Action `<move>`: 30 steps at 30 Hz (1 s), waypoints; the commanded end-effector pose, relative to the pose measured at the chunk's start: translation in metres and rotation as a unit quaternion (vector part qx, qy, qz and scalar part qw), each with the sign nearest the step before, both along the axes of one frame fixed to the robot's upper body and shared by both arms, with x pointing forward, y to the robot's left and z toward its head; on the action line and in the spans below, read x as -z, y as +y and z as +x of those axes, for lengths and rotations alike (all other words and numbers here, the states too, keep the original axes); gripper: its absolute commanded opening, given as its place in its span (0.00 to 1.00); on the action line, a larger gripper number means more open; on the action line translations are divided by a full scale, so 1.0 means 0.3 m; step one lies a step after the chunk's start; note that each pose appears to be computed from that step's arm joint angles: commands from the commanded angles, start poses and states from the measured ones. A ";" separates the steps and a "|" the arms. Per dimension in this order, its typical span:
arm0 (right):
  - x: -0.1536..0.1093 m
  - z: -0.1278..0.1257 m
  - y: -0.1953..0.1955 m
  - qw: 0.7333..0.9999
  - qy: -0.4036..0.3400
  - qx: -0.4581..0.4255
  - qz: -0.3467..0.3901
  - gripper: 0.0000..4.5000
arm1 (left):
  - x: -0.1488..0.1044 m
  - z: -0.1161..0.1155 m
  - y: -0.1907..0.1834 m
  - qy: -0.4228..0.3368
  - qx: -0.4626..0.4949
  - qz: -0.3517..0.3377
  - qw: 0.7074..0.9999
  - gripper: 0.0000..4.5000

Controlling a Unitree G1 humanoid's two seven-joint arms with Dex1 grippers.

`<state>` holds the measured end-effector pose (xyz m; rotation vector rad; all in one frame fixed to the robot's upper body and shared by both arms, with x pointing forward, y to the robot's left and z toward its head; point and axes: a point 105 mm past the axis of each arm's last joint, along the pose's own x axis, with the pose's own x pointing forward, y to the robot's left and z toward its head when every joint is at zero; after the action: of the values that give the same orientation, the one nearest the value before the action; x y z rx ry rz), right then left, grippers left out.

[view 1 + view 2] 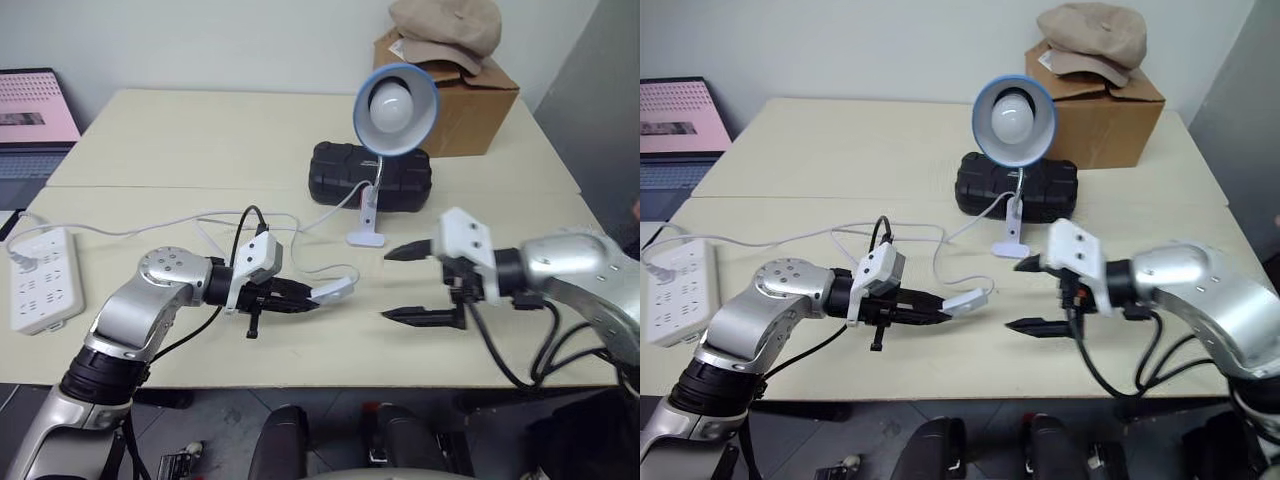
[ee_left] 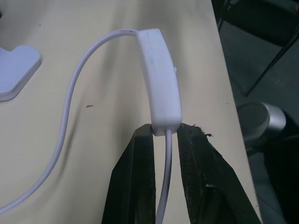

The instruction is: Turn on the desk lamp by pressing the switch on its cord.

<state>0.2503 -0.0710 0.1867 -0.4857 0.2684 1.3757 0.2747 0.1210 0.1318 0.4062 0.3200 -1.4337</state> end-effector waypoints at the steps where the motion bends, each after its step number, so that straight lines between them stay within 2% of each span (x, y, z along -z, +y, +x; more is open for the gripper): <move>1: -0.019 0.020 0.078 1.000 0.003 -0.014 0.012 1.00 | -0.003 0.018 -0.004 -0.030 0.002 0.017 0.999 0.09; 17: 0.086 0.074 0.147 0.998 0.006 -0.045 -0.049 1.00 | 0.006 0.024 -0.015 -0.037 0.014 0.023 0.999 0.09; 27: 0.107 0.084 0.162 0.997 0.004 -0.047 -0.054 1.00 | 0.009 0.021 -0.013 -0.038 0.016 0.025 0.999 0.09; 28: 0.111 0.087 0.163 0.997 0.003 -0.045 -0.055 0.92 | 0.009 0.020 -0.013 -0.038 0.016 0.025 0.999 0.09; 30: 0.118 0.091 0.162 0.997 0.002 -0.044 -0.058 0.83 | 0.010 0.019 -0.013 -0.038 0.017 0.026 0.999 0.09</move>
<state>0.2773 -0.0244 0.1446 -0.5743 0.3788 1.4454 0.2813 0.1186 0.1233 0.4859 0.3163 -1.4296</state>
